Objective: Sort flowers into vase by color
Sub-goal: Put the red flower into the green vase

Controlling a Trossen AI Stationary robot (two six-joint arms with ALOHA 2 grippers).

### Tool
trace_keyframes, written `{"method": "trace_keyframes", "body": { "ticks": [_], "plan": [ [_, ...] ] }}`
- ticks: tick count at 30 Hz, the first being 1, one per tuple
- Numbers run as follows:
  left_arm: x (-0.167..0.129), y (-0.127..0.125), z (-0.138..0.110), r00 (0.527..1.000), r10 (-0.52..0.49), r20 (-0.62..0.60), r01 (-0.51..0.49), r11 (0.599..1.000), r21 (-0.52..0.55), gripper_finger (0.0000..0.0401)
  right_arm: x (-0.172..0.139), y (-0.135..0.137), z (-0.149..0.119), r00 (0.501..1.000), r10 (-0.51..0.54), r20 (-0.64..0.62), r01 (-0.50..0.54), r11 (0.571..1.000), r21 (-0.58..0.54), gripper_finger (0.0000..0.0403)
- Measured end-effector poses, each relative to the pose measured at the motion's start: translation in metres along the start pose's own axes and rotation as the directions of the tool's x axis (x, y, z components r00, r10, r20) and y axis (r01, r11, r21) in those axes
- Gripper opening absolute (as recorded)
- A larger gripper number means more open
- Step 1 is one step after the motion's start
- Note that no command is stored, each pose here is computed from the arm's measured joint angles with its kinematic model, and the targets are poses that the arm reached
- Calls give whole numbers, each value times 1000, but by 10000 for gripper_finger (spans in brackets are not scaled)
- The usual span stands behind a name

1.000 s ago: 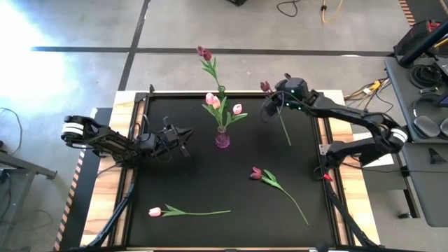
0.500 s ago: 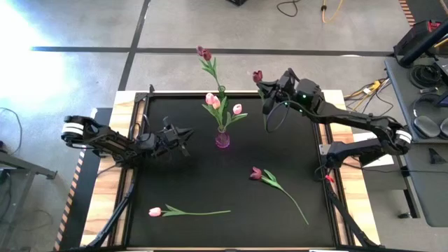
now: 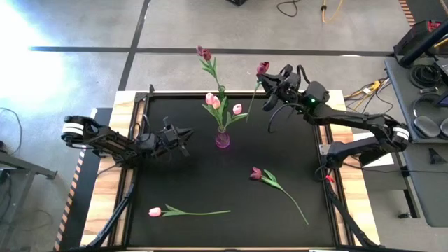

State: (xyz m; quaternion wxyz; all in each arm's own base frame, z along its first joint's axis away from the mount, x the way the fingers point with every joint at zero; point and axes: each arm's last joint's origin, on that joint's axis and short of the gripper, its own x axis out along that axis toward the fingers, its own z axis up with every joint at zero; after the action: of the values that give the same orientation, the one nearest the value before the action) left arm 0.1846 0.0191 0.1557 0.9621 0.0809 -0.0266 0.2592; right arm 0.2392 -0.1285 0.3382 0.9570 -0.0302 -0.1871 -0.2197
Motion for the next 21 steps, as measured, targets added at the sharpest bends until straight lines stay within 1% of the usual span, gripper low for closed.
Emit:
{"method": "trace_keyframes", "body": {
  "ticks": [4,9,12,16,21],
  "plan": [
    [0,0,0,1000,0,2,0,1000,3,1,7,0,-4,992,7,123,-4,1000,-25,13],
    [0,0,0,1000,0,3,0,1000,3,1,23,-2,-14,970,10,244,17,994,-109,13],
    [0,0,0,1000,0,3,0,1000,7,1,42,-3,-20,966,19,259,19,989,-144,13],
    [0,0,0,1000,0,4,0,1000,7,1,71,-6,-31,969,56,241,-8,981,-196,13],
    [0,0,0,1000,1,4,-1,1000,10,1,100,-21,-41,978,48,203,-4,978,-210,13]
  ]
}}
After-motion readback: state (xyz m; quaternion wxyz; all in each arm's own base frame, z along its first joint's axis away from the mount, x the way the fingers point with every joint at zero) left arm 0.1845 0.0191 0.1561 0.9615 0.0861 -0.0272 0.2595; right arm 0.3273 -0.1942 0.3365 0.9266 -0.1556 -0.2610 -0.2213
